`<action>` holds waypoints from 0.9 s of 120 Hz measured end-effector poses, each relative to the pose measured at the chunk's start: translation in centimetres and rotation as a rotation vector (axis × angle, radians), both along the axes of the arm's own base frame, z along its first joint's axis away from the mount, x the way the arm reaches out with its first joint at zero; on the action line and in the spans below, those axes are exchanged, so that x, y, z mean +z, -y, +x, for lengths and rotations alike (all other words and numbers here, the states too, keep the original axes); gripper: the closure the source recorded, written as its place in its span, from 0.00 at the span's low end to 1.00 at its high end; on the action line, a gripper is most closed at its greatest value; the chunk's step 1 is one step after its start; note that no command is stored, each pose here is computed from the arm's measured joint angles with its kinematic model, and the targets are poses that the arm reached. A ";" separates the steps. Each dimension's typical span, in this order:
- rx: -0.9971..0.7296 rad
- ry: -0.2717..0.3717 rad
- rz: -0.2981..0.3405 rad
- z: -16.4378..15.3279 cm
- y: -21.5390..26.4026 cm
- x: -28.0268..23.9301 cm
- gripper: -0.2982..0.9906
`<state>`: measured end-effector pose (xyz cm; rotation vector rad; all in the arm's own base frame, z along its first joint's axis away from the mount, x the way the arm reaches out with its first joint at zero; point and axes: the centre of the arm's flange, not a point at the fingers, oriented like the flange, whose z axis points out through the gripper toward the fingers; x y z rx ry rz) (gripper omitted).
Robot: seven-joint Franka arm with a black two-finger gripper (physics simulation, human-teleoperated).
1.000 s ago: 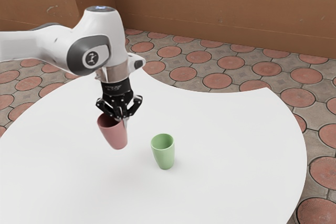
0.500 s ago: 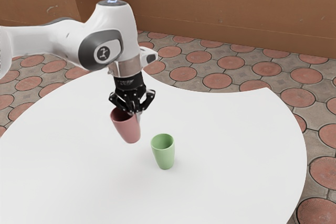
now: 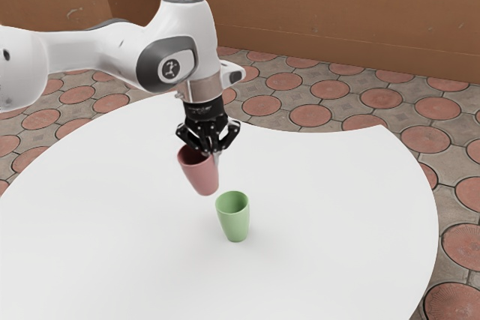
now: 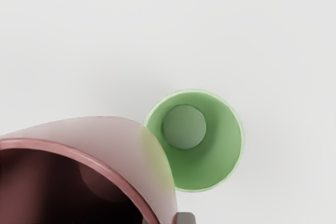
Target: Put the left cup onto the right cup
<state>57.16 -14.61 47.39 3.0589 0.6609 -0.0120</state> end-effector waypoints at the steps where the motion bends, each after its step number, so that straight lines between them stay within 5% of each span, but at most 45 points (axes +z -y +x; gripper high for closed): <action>1: -0.001 -0.001 0.000 0.0 0.0 0.0 0.84; 108: -0.063 -0.005 -0.003 1.4 3.2 -1.5 0.84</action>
